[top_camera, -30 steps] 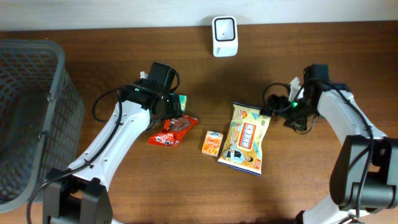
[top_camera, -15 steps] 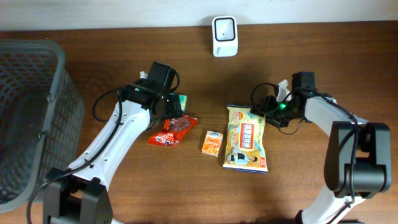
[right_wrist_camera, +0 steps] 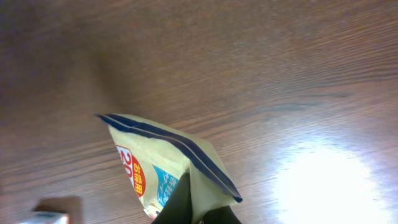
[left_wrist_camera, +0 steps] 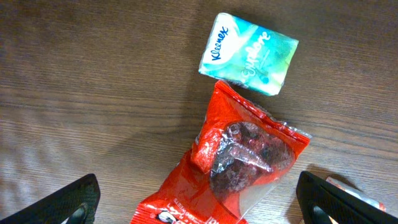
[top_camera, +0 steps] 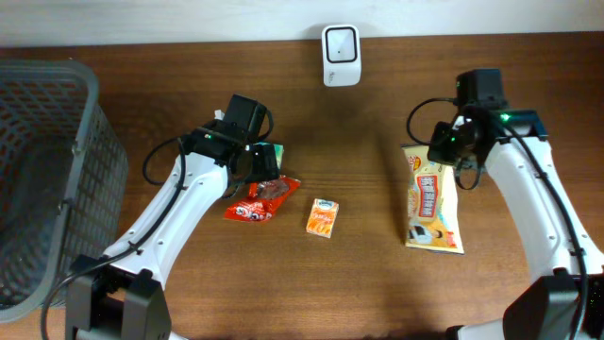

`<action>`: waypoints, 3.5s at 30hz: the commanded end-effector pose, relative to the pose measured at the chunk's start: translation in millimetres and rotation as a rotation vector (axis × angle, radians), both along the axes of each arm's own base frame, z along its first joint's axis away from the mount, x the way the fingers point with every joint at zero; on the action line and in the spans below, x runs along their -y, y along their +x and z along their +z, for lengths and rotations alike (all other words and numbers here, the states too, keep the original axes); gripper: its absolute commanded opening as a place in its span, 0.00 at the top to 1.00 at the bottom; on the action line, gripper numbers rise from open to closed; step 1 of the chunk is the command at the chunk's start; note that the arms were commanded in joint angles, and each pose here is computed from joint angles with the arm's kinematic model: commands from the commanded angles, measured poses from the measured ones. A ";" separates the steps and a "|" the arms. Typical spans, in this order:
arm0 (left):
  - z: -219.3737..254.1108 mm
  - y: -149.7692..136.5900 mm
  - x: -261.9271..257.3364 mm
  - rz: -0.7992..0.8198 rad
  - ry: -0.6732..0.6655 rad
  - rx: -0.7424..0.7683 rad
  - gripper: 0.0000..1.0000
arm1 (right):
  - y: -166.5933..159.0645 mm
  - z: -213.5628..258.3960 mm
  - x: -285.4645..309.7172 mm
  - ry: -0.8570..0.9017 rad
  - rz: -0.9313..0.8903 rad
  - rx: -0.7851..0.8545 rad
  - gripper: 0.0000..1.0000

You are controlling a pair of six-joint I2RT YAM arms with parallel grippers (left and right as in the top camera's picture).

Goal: Scan the item barcode

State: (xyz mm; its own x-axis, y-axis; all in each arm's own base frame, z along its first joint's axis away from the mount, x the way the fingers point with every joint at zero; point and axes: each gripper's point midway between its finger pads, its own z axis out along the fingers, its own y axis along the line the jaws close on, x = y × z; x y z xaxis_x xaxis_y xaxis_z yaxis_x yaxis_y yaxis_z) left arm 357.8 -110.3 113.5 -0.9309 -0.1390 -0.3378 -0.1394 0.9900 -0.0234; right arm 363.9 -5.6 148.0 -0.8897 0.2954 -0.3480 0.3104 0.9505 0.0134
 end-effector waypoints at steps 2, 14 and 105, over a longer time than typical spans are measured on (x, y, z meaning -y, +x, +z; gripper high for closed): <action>-1.0 -1.9 1.6 -0.023 -0.002 -0.006 0.01 | -4.6 15.9 30.0 -0.419 -0.101 0.001 0.96; -1.0 -1.9 1.6 -0.023 -0.002 -0.006 0.01 | 9.3 53.1 -2.8 -0.543 -0.165 0.058 0.96; -10.4 92.5 121.7 -0.565 0.572 0.165 0.98 | -92.1 289.3 1.5 0.180 0.068 0.463 0.01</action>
